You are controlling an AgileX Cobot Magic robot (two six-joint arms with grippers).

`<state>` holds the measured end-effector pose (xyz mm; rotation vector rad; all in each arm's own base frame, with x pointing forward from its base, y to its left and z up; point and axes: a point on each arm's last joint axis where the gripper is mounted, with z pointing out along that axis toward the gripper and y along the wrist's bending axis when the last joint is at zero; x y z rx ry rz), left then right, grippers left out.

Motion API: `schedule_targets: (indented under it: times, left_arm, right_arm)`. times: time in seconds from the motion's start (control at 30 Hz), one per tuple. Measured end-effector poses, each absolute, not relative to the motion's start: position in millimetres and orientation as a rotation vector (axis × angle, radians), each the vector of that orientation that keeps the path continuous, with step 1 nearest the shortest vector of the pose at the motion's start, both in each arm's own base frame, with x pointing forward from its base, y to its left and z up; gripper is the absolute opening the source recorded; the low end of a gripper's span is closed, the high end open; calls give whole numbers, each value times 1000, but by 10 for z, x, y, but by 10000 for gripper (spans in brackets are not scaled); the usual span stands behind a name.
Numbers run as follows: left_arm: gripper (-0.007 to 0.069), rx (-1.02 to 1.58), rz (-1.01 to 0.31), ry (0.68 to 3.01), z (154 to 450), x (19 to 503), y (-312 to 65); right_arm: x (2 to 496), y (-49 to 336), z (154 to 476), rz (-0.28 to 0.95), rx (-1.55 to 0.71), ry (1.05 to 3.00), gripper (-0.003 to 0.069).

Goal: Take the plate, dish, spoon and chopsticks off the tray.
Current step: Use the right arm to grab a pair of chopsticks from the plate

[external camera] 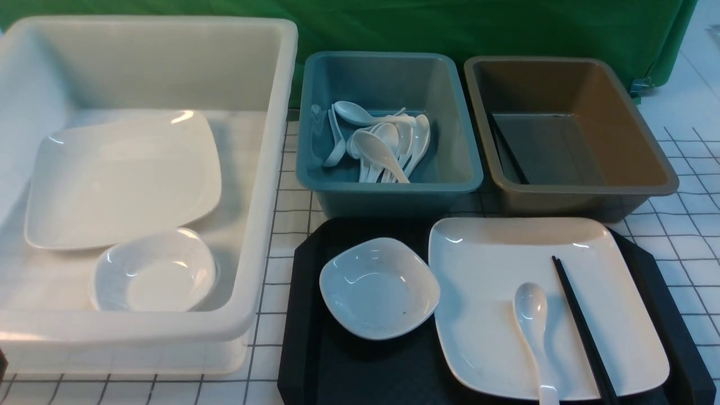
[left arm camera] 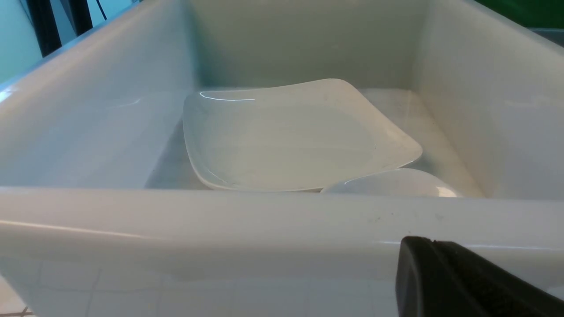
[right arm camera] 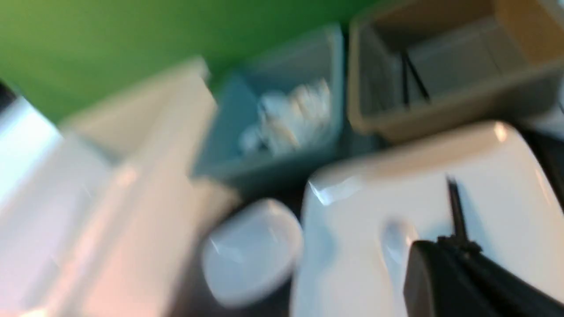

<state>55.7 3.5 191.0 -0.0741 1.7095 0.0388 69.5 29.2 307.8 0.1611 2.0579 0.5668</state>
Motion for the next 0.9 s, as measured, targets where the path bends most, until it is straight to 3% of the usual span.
schedule_targets:
  times: [0.23,0.4,0.57,0.8,0.9]
  left_arm:
    - [20,-74,39,1710,1910,557,35]
    - [20,-74,39,1710,1910,557,35]
    - [20,-74,39,1710,1910,557,35]
    - [20,-74,39,1710,1910,557,35]
    - [20,-74,39,1710,1910,557,35]
  right_arm:
    - [1313,386,2834,456,-24,2578,55]
    - [1744,431,2474,433,-87,2830,207]
    - [2038,461,2292,424,-152,2934,360]
    - [2357,513,2161,398,-214,2995,384]
    - [2513,612,2089,297,-307,3030,385]
